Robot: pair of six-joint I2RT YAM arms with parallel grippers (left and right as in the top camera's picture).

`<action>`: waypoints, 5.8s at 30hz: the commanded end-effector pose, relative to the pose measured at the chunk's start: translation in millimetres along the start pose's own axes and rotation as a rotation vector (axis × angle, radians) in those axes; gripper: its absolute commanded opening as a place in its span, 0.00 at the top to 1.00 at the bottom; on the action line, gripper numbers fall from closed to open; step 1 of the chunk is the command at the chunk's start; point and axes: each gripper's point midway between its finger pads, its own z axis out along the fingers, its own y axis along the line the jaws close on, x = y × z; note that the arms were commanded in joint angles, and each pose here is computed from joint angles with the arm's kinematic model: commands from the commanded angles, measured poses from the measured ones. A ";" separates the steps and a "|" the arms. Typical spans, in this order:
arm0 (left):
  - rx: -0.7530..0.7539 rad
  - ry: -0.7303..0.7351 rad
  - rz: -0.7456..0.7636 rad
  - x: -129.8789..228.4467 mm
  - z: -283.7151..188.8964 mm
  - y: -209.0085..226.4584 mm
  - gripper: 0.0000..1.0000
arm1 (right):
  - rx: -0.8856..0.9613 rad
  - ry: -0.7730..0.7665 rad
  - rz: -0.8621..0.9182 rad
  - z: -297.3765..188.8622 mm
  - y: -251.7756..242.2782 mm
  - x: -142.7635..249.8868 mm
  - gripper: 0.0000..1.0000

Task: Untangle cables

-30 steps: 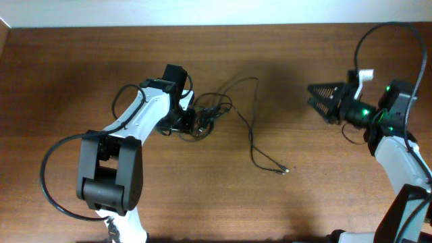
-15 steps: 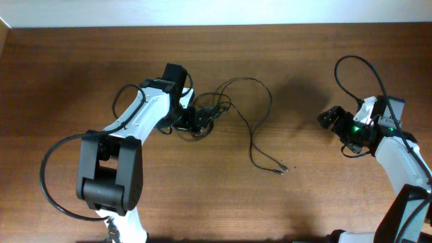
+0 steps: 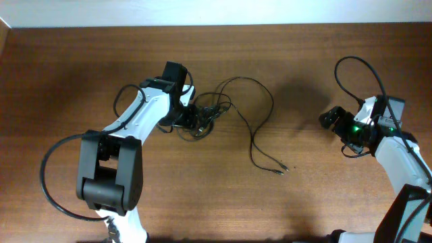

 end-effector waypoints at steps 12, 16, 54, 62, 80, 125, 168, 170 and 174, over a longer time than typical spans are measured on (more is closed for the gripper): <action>0.047 -0.016 0.082 -3.4 5.4 -29.0 1.00 | 0.008 -0.015 -0.015 -2.7 -0.4 -2.8 0.02; 0.131 -0.028 0.080 -6.5 3.6 -41.7 1.00 | 0.008 -0.015 -0.015 -2.7 -0.4 -2.8 0.02; 0.261 -0.078 0.069 -19.1 -2.1 -57.0 1.00 | -0.435 0.529 -0.151 -19.1 113.3 142.0 0.94; 0.290 -0.064 0.088 -14.8 -2.4 -69.2 1.00 | -0.461 0.552 -0.408 -6.9 159.8 188.9 0.80; 0.164 -0.127 -0.017 -36.1 -30.5 -16.8 1.00 | -0.532 0.285 -0.427 8.6 222.9 158.6 0.50; -0.012 -0.147 0.079 -57.0 -9.6 -40.4 1.00 | -0.463 0.300 -0.446 17.9 194.9 152.6 0.55; 1.205 -0.486 0.580 3.1 -140.0 -115.9 1.00 | -0.112 0.189 -0.306 38.1 160.5 153.2 0.96; 1.187 -0.498 0.511 -3.8 -141.2 -96.0 1.00 | 0.002 0.237 -0.237 34.8 119.3 142.4 0.96; 1.142 -0.552 0.344 -17.0 -146.6 -40.8 1.00 | 0.125 0.289 -0.195 18.9 67.3 120.4 0.96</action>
